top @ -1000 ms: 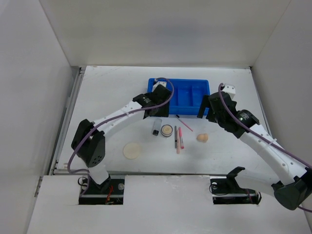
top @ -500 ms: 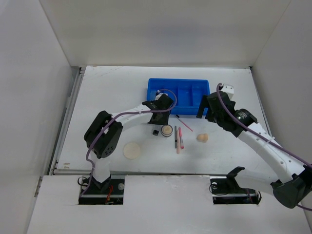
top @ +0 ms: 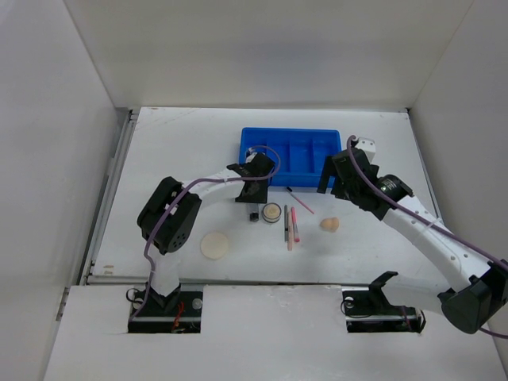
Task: Organize the makeup
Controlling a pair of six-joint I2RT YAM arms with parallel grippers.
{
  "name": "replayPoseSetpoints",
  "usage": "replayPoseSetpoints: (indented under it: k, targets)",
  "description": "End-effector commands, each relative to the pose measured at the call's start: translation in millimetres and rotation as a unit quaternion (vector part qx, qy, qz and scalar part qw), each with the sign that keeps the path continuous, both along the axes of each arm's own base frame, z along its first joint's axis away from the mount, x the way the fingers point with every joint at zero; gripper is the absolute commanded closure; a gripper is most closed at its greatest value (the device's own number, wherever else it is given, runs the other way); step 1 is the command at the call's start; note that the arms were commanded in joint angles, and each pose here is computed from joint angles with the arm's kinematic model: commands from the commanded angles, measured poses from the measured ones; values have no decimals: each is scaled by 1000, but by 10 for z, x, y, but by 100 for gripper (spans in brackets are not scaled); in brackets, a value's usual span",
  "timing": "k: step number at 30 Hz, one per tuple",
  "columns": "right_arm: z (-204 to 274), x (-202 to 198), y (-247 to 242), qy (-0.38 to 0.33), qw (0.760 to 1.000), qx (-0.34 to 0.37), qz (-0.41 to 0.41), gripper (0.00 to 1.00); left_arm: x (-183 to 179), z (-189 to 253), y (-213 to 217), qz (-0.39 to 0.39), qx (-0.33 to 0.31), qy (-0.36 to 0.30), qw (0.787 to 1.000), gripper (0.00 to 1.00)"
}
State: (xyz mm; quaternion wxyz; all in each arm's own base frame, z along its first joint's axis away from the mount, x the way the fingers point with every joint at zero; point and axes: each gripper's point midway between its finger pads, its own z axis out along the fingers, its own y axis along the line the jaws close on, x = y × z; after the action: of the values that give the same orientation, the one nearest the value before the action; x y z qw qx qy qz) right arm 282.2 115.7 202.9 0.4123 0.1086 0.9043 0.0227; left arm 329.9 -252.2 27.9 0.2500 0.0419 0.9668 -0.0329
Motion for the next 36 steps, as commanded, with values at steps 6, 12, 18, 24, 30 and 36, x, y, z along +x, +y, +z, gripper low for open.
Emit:
replayPoseSetpoints:
  k: [6,12,18,24,30,36]
  targets:
    - [71,37,77,-14,1000,15,8,0,-176,-72,79,14,-7,16,1000,48]
    - [71,37,77,-14,1000,15,8,0,-184,116,85,14,-10,13,1000,97]
    - [101,35,57,-19,1000,14,5,0,-143,1064,199,-8,-11,-66,998,100]
    - [87,54,91,-18,1000,18,8,0,509,1705,17,-27,-2,-127,992,100]
    - [108,29,74,-19,1000,19,8,0,1238,1772,-135,-14,-24,-148,989,100]
    - [129,10,43,-22,1000,17,5,0,1615,1590,-221,-13,-55,-138,989,100]
